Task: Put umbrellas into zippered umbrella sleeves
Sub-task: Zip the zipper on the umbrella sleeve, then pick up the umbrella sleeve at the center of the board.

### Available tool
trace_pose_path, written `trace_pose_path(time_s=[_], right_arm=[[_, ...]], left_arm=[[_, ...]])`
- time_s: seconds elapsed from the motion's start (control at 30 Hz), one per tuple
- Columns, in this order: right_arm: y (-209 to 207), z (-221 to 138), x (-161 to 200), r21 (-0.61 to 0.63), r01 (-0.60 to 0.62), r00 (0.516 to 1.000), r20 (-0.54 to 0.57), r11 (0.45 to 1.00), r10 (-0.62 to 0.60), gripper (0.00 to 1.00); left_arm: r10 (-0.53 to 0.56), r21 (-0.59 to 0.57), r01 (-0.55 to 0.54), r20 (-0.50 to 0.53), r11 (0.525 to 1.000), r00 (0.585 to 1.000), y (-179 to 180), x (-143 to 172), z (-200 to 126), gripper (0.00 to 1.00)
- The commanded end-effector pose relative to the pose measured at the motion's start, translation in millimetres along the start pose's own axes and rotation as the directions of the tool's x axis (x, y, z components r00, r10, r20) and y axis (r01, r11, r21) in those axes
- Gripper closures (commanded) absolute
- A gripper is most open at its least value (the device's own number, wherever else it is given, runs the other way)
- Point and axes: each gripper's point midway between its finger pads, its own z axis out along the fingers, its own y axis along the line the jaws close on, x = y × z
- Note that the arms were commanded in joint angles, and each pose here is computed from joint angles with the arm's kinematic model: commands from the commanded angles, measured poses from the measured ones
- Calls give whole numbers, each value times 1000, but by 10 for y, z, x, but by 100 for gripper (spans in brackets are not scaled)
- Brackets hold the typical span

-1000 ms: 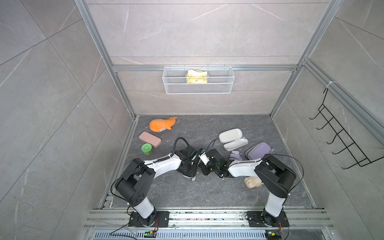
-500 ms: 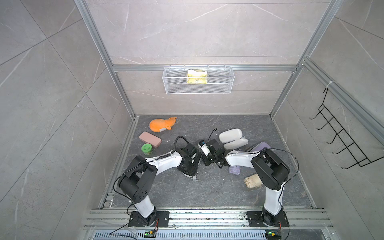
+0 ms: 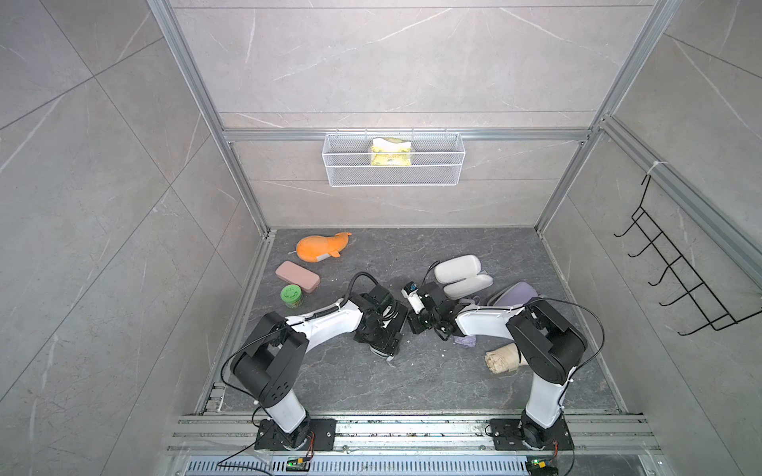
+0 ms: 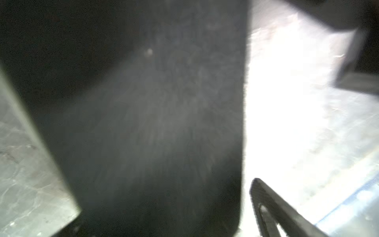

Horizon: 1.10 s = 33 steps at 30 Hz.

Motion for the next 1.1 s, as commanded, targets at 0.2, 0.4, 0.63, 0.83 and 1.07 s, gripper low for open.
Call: trace_pose_path(time_s=[0.2, 0.4, 0.63, 0.83, 1.07], right_arm=[[30, -240, 242, 1, -146, 988, -53, 989, 146, 94], [121, -325, 253, -33, -178, 980, -101, 983, 174, 75], [273, -615, 243, -117, -201, 970, -163, 973, 181, 41], [356, -842, -3, -212, -254, 958, -190, 944, 215, 24], [328, -887, -398, -333, -365, 929, -195, 869, 316, 13]], left_arm=[[-309, 235, 247, 277, 940, 910, 0, -249, -522, 0], [-388, 182, 349, 261, 919, 884, 187, -120, -290, 1], [-411, 142, 386, 288, 911, 865, 353, -83, -255, 2], [-426, 164, 394, 273, 904, 863, 372, -24, -216, 4], [-452, 181, 417, 255, 891, 855, 422, 9, -127, 5]])
